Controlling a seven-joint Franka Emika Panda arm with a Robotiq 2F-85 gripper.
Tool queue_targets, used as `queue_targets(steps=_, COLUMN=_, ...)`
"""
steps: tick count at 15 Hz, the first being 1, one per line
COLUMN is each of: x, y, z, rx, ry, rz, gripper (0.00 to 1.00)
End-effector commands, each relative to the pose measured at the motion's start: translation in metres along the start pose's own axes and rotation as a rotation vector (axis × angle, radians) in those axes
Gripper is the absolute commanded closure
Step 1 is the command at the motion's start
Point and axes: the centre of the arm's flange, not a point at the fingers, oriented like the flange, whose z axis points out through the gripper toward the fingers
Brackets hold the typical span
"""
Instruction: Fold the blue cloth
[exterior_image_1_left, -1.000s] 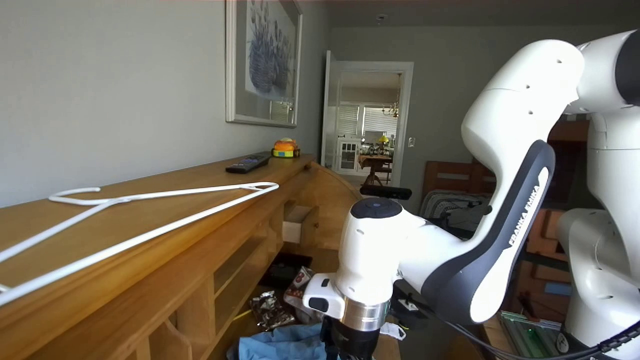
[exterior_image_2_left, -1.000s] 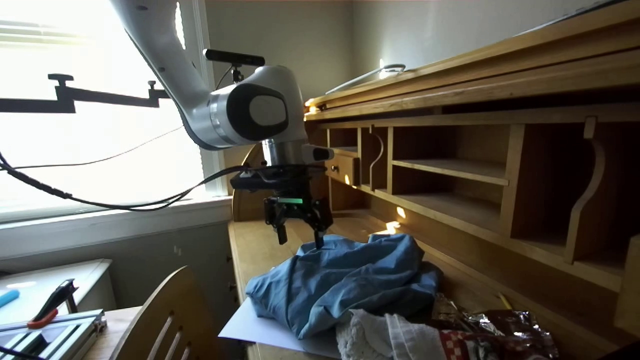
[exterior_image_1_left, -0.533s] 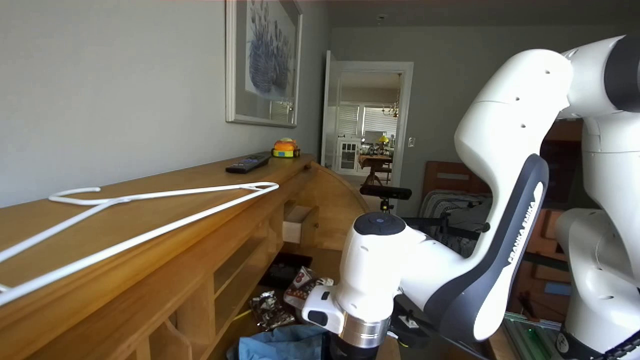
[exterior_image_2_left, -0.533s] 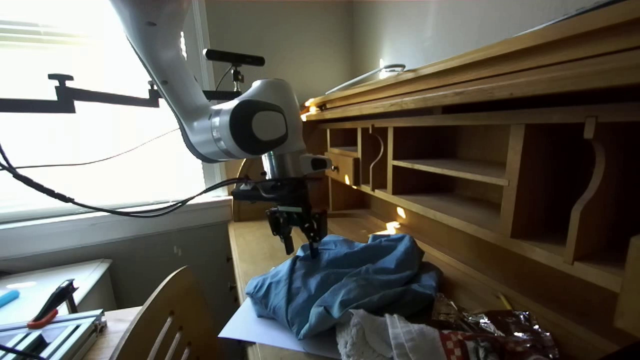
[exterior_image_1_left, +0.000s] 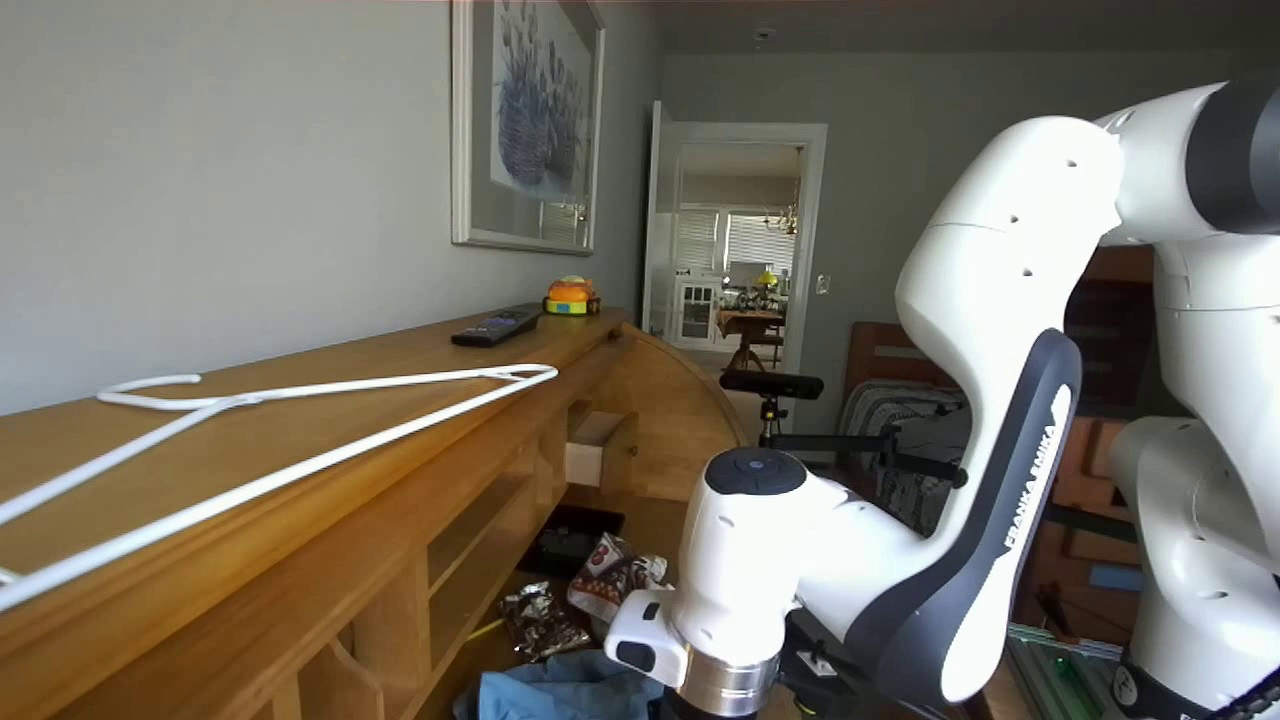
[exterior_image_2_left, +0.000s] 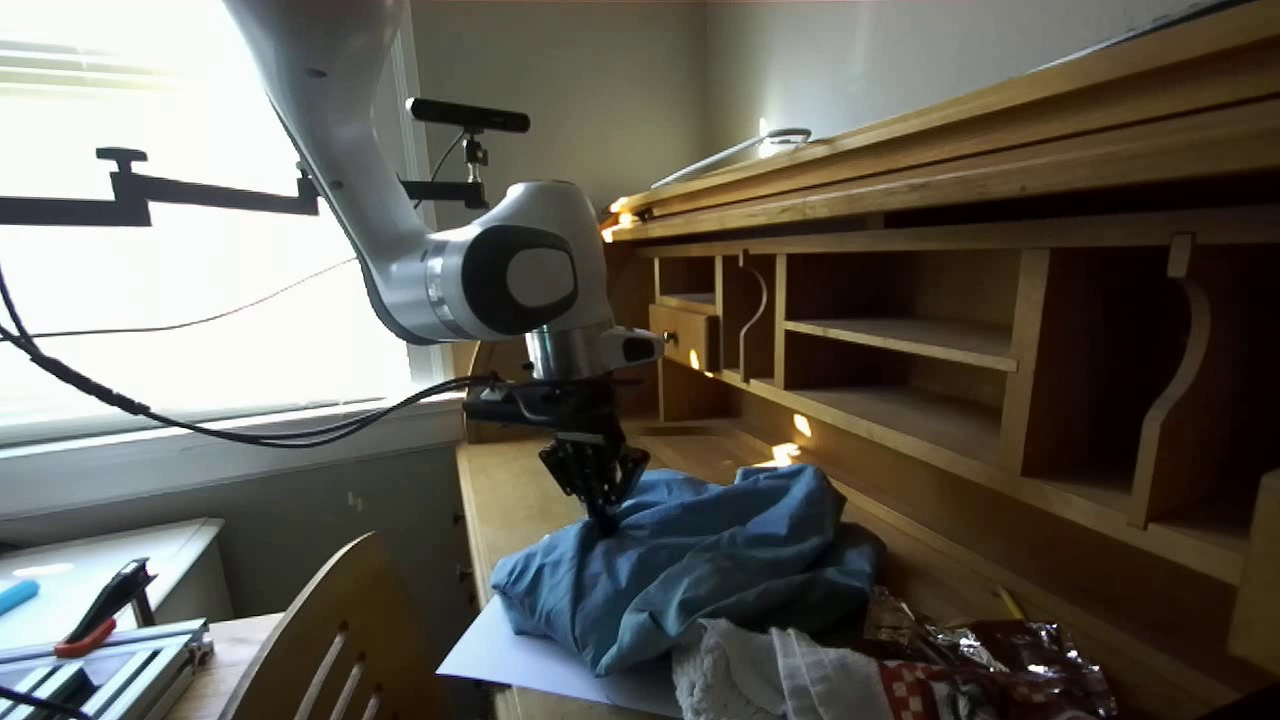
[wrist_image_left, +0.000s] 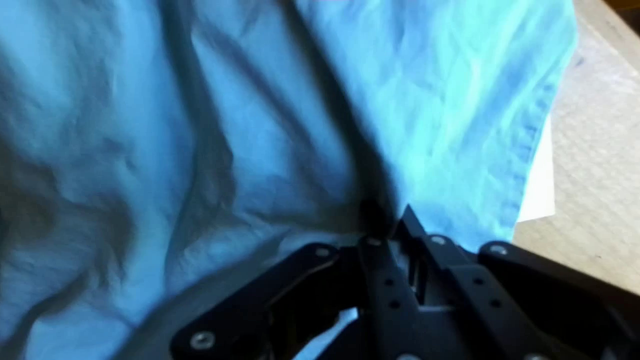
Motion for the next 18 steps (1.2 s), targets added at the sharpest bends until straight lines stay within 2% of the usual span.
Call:
queue_targets(steps=1, x=-0.004, y=-0.005, z=0.009, rx=-0.007, ry=0.011, rz=0.014, gripper=1.0)
queue_targets(steps=4, x=-0.004, y=0.0, z=-0.002, rx=-0.001, ry=0.012, rz=0.007, gripper=1.0)
queue_targets(steps=6, x=-0.005, y=0.008, z=-0.016, rx=0.03, ry=0.025, rz=0.012, gripper=1.0)
queue_targets(steps=8, x=-0.009, y=0.019, z=-0.035, rx=0.081, ry=0.075, rz=0.013, gripper=1.0)
queue_targets(steps=12, x=-0.018, y=0.05, z=-0.077, rx=0.242, ry=0.234, rz=0.019, gripper=1.0)
queue_targets(steps=15, x=-0.018, y=0.069, z=-0.104, rx=0.314, ry=0.333, rz=0.026, gripper=1.0)
queue_targets(steps=18, x=-0.018, y=0.091, z=-0.135, rx=0.393, ry=0.479, rz=0.041, gripper=1.0)
